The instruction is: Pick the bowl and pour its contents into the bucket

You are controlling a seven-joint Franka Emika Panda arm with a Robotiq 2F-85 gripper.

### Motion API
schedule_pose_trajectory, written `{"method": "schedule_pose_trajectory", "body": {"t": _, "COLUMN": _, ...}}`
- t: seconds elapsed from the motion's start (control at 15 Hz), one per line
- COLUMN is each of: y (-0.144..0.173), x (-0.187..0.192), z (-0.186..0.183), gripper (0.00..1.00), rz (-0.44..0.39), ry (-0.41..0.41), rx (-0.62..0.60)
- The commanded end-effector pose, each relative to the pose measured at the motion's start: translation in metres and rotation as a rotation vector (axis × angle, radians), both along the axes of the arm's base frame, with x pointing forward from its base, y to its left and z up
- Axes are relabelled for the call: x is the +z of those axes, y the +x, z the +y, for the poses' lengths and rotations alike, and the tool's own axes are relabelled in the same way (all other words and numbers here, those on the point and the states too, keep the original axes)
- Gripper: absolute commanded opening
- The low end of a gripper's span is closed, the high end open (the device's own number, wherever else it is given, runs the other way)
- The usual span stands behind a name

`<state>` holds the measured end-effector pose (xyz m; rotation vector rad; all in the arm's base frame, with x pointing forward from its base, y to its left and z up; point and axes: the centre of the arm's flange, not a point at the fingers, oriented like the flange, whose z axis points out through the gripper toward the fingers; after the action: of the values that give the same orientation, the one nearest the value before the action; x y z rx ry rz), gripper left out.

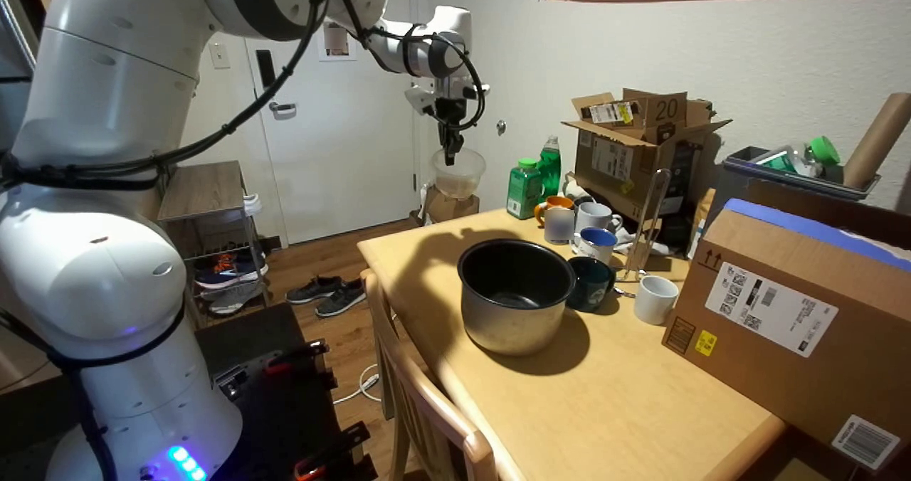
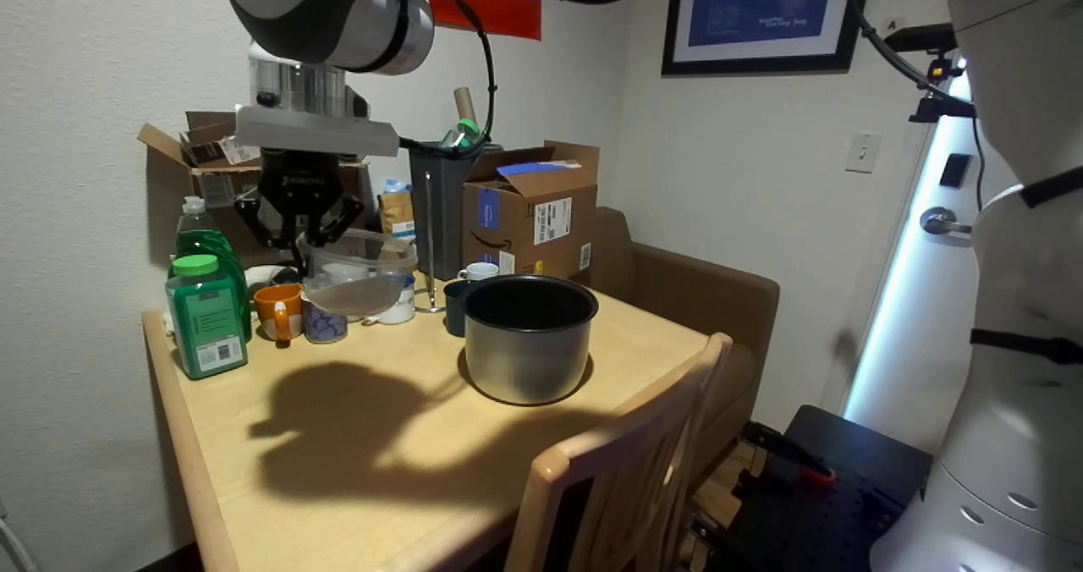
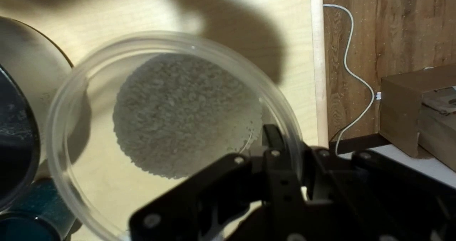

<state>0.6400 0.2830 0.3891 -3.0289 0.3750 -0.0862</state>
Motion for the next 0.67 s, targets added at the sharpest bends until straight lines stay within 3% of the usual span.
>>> {"method": "schedule_pose_trajectory", "body": {"t": 0.0, "y": -0.019, "x": 0.015, "z": -0.026, "gripper": 0.02, "rz": 0.014, "ry": 0.039, "rx": -0.024}}
{"method": "schedule_pose_trajectory", "body": {"t": 0.6, "y": -0.025, "x": 0.035, "z": -0.073, "gripper": 0.02, "rz": 0.012, "ry": 0.064, "rx": -0.091}}
